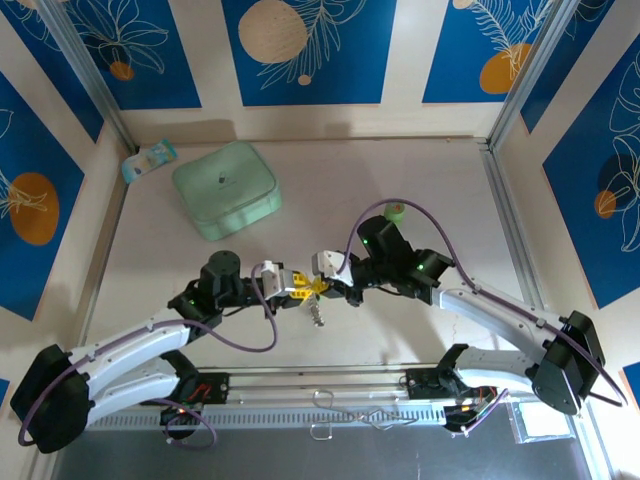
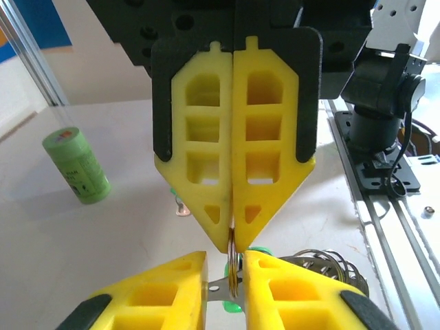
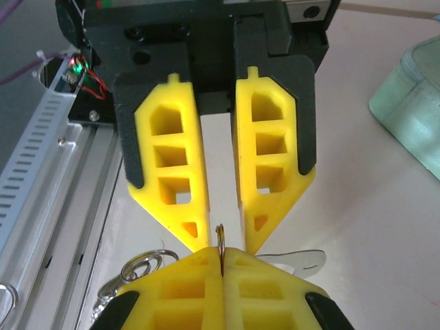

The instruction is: Put the keys on the keyring

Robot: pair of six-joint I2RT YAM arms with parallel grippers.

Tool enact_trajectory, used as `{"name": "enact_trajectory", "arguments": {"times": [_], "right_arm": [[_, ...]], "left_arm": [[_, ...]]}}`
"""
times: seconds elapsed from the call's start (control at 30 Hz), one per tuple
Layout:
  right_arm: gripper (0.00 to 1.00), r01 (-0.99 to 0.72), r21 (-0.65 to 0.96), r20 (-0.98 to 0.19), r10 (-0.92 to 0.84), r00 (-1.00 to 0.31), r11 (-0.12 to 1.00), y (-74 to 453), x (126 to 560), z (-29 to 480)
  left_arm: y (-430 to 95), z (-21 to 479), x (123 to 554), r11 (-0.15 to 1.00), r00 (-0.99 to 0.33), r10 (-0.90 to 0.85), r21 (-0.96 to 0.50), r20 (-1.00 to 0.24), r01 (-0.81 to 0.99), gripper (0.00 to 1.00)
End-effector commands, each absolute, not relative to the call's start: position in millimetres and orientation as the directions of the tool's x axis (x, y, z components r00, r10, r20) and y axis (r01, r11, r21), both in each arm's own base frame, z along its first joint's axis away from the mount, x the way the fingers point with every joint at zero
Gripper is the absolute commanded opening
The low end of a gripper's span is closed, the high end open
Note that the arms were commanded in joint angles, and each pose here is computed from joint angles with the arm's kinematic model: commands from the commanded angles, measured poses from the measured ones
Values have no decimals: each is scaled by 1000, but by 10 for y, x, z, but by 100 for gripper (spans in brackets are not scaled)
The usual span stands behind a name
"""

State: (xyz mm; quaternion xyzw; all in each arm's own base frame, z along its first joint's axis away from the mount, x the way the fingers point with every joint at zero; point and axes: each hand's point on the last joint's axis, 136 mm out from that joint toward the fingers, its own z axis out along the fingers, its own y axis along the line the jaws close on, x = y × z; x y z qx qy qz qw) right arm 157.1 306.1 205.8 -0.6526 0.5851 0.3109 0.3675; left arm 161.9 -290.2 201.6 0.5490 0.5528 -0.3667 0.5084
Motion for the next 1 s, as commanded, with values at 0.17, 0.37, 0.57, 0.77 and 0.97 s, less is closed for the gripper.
{"name": "enact_trajectory", "arguments": {"times": [0.17, 0.37, 0.57, 0.77, 0.97], "right_arm": [[4, -988, -129, -854, -497, 155, -87, 3128, 1482, 2187], [33, -998, -48, -915, -402, 28, 41, 2958, 1626, 2128], [34, -998, 20, -918, -394, -39, 52, 2940, 1587, 1976], [33, -998, 41, -914, -403, -54, 40, 2963, 1579, 1916], [20, -998, 54, -904, -424, -54, 11, 2978, 1534, 1879]], "left_arm": [[-2942, 2039, 1551, 73, 150, 254, 173, -956, 982, 0], [-2919, 2149, 1556, 126, 188, 136, 205, -973, 970, 0], [-2904, 2158, 1534, 139, 191, 76, 200, -979, 970, 0], [-2906, 2138, 1520, 130, 188, 80, 197, -979, 972, 0], [-2917, 2158, 1526, 131, 193, 70, 201, -979, 971, 0]]}}
